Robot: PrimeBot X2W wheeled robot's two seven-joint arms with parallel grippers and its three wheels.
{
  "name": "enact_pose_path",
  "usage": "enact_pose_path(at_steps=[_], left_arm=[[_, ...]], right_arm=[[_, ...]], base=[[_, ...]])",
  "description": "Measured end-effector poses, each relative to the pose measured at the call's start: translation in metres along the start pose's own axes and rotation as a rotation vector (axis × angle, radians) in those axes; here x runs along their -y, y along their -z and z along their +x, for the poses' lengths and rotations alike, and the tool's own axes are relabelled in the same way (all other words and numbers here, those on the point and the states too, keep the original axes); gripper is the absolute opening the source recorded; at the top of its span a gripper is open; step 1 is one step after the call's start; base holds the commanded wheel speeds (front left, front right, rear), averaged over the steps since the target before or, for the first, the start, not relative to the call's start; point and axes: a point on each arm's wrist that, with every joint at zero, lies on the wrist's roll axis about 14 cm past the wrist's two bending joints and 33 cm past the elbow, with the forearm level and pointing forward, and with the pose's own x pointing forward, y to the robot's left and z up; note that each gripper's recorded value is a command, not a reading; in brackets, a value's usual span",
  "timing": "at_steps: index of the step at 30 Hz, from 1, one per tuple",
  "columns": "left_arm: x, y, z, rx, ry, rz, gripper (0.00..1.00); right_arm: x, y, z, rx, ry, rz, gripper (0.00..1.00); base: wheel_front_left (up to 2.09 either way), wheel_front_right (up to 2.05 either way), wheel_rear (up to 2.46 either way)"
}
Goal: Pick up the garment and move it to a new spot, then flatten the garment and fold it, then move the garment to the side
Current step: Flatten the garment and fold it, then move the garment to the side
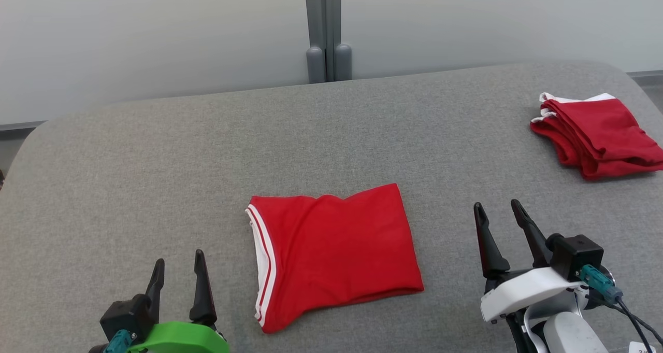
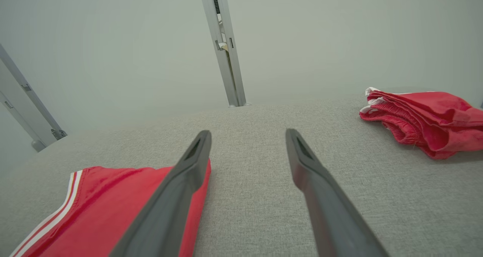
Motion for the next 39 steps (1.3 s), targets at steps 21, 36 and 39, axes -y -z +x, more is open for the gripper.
enact_pose_path(at_steps=[21,36,39], left_arm=[[-0.005,0.005,0.000,-0.007,-0.014,0.007,1.00],[-0.019,0.011,0.003,-0.020,-0.063,-0.013,1.00],[-0.025,0.010,0.003,-0.017,-0.084,-0.015,1.00]], right_arm=[[-0.005,0.025,0.007,-0.127,-0.017,0.014,1.00],[-0.044,0.095,0.034,-0.602,-0.146,0.044,1.00],[-0.051,0.107,0.036,-0.664,-0.163,0.074,1.00]], base=[[0.00,0.00,0.00],[0.00,0.00,0.00],[0.00,0.00,0.00]])
